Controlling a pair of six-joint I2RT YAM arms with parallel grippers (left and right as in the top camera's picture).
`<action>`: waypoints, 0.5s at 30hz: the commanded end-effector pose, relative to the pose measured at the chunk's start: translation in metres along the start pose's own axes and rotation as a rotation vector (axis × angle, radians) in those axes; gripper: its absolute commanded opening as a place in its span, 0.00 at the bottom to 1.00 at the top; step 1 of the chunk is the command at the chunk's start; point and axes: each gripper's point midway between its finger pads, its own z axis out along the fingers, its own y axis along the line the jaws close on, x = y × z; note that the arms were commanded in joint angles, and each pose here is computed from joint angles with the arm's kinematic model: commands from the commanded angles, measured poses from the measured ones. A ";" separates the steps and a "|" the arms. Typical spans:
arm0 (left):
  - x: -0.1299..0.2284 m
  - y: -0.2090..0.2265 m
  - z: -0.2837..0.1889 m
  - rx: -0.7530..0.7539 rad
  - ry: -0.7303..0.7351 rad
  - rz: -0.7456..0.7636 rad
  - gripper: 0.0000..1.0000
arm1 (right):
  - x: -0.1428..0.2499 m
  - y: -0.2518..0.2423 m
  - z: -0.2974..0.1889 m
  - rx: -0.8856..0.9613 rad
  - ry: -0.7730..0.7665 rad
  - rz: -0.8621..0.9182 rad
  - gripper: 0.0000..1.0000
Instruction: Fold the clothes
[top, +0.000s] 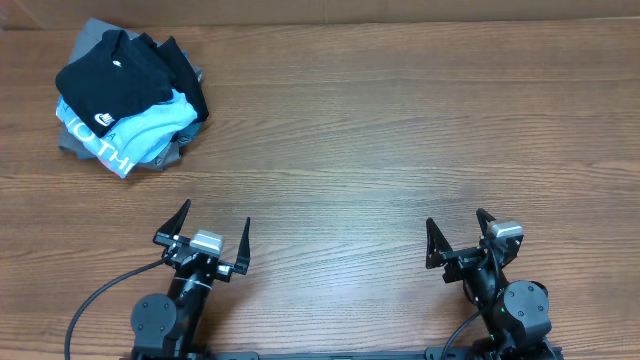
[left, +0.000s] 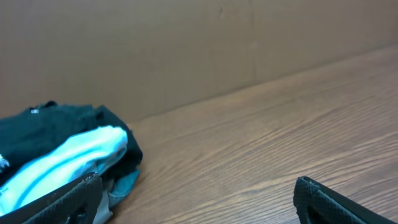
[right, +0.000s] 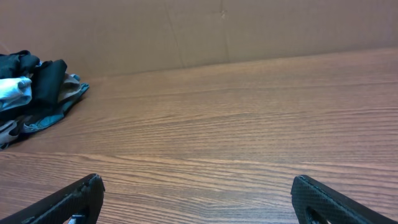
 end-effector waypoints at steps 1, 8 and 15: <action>0.019 0.001 0.002 -0.014 -0.002 -0.062 1.00 | -0.002 -0.001 0.000 0.006 -0.016 0.008 1.00; 0.028 0.007 0.003 -0.043 0.025 -0.078 1.00 | -0.002 -0.001 0.000 0.006 -0.016 0.008 1.00; 0.028 0.007 0.003 -0.042 0.026 -0.079 1.00 | -0.002 -0.001 0.000 0.006 -0.016 0.008 1.00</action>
